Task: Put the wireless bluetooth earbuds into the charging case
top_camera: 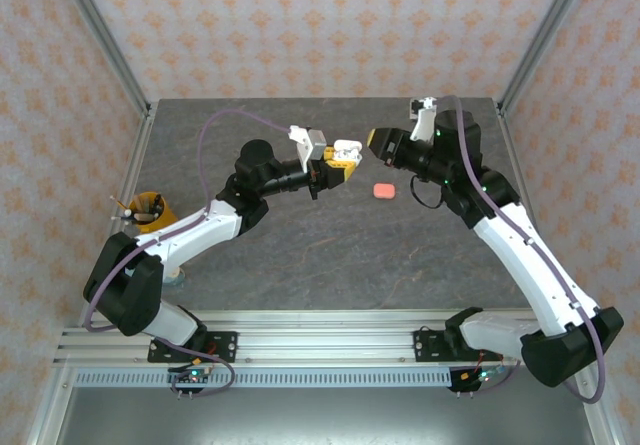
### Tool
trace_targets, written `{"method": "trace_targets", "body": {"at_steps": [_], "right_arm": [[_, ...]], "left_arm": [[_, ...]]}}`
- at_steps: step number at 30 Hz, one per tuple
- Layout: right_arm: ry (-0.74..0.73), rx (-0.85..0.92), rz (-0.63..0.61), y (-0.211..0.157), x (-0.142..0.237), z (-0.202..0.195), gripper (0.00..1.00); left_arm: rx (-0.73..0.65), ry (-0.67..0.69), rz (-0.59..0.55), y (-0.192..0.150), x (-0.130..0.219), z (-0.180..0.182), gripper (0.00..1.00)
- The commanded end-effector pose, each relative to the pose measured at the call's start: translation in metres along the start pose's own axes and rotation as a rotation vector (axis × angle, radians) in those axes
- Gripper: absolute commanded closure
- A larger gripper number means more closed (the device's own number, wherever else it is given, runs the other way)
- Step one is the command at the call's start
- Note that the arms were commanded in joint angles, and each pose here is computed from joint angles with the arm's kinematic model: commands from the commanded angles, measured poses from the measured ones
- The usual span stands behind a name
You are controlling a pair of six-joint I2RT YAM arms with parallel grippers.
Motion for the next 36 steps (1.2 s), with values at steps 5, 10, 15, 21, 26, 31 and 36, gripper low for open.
{"method": "trace_targets", "body": {"at_steps": [5, 10, 15, 21, 26, 31, 36], "right_arm": [[0.059, -0.008, 0.044, -0.003, 0.0, 0.008, 0.69], [0.111, -0.029, 0.073, -0.003, -0.006, 0.014, 0.7], [0.136, -0.051, 0.113, -0.006, -0.018, 0.014, 0.71], [0.158, -0.06, 0.146, -0.008, -0.023, 0.015, 0.72], [0.171, -0.049, 0.157, -0.01, -0.019, 0.016, 0.72], [0.081, -0.039, 0.08, -0.006, -0.012, 0.006, 0.68], [0.066, -0.044, -0.007, 0.005, 0.006, 0.006, 0.6]], "left_arm": [[-0.063, -0.027, -0.072, 0.025, -0.002, -0.002, 1.0], [-0.062, -0.031, -0.073, 0.026, -0.003, -0.002, 1.0], [-0.061, -0.033, -0.07, 0.026, -0.004, -0.002, 1.0], [-0.058, -0.035, -0.068, 0.025, -0.006, -0.001, 1.0], [-0.052, -0.034, -0.059, 0.022, -0.007, 0.0, 1.0], [-0.048, -0.036, -0.05, 0.017, -0.008, 0.001, 1.0], [-0.045, -0.037, -0.048, 0.015, -0.007, -0.001, 1.0]]}}
Point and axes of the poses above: each hand's point on the last joint's axis, 136 mm out from that joint toward the fingers, its own x axis back along the fingers, its own z axis along the line the jaws close on, y = z × x, the point moved 6 cm from there along x, back along the fingers, and after that the axes turned 15 degrees about -x, right-handed, at the moved point
